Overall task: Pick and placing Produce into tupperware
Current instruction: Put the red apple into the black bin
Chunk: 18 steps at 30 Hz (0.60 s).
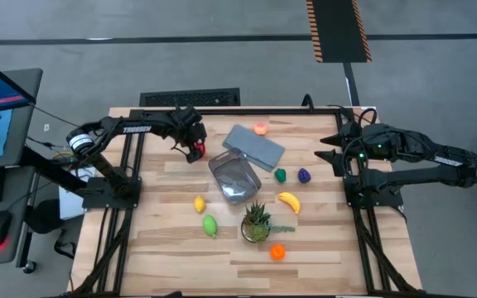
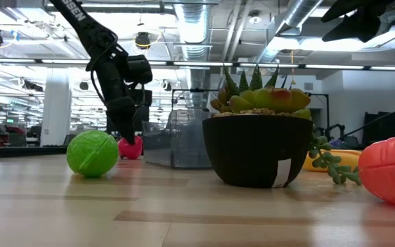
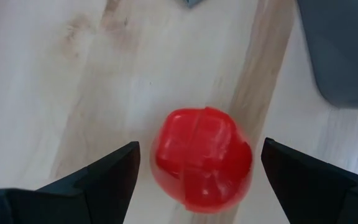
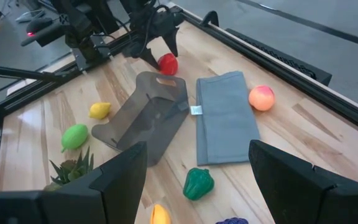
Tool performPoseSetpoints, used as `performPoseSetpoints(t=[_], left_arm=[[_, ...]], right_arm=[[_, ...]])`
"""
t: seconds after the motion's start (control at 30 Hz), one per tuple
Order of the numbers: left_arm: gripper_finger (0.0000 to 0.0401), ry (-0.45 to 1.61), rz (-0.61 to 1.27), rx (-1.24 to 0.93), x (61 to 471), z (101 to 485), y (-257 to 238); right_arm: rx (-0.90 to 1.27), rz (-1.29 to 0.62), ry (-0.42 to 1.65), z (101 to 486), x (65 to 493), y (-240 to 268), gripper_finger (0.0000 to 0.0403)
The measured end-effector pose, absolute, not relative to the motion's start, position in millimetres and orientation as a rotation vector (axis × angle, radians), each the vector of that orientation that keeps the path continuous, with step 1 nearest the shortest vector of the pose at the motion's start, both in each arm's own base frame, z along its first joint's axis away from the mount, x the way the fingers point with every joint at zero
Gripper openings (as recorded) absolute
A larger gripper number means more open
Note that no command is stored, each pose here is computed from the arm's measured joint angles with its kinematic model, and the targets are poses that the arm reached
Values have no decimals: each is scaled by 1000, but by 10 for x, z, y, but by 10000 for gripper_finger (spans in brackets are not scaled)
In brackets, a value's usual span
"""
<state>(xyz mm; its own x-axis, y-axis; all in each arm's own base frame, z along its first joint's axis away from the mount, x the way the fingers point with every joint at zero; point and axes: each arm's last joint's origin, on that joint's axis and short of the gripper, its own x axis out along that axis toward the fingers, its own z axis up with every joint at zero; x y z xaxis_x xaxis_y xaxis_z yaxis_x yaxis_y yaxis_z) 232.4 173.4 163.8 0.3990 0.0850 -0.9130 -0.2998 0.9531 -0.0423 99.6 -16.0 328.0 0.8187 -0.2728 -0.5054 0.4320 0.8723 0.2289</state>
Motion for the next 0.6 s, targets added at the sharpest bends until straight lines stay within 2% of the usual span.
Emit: performPoseSetpoints(t=[0.6], left_arm=[[320, 1157, 283, -255, 2328, 1629, 1700]], right_arm=[[360, -387, 478, 3280, 996, -160, 303]])
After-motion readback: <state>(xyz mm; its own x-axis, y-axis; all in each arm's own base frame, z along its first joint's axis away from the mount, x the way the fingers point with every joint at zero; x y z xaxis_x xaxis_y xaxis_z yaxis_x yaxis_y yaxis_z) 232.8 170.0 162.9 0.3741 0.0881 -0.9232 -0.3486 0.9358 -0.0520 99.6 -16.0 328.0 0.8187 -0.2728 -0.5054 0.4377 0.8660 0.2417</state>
